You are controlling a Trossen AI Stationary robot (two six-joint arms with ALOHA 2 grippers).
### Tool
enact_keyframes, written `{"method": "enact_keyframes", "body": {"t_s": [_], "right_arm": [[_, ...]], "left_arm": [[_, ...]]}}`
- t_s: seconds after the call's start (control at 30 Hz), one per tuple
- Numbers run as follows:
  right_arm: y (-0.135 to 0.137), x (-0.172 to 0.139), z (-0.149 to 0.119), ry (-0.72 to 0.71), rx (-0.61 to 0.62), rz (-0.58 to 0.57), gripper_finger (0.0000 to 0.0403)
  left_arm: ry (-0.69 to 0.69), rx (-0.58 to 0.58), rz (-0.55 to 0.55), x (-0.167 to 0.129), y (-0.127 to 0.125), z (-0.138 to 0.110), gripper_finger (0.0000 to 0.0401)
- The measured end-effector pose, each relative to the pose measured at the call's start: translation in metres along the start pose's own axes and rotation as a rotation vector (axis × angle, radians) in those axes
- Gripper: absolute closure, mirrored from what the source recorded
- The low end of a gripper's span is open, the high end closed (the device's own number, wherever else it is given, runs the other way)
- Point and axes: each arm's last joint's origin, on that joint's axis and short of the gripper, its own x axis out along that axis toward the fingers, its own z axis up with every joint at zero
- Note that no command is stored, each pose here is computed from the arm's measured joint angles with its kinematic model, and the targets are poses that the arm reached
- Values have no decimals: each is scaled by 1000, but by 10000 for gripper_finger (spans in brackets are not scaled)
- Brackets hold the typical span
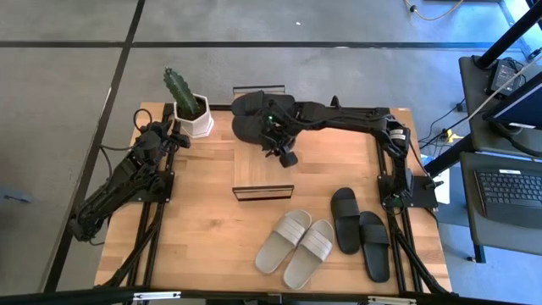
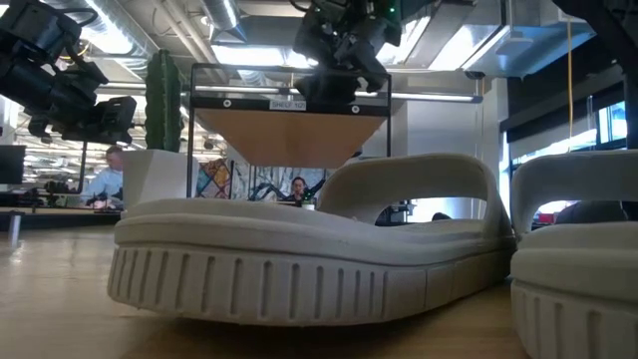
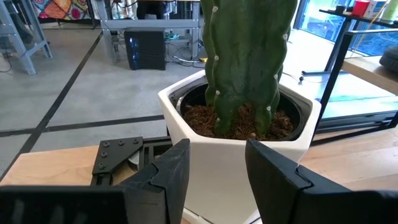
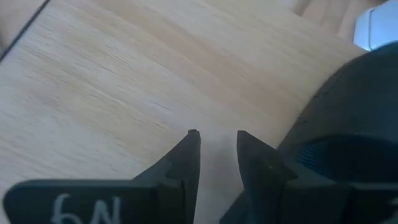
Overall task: Pick and place slides into the shelf
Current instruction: Put the top left black slide on the shelf
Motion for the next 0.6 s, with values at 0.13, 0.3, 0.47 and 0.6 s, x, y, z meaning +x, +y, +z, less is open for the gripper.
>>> {"method": "enact_keyframes", "body": {"t_s": [0.13,0.3,0.47,0.6], "right_arm": [[-3,-1,-3,3,8,-7,296],[-9,-4,-8,4,22,-19,296],[-13,-6,-11,2,31,-33,296],[-16,-7,-12,-3,32,-42,296]], "left_arm": [[0,0,0,0,0,0,254],[0,0,0,0,0,0,254],[0,0,0,0,0,0,254],[0,0,0,0,0,0,254]]}}
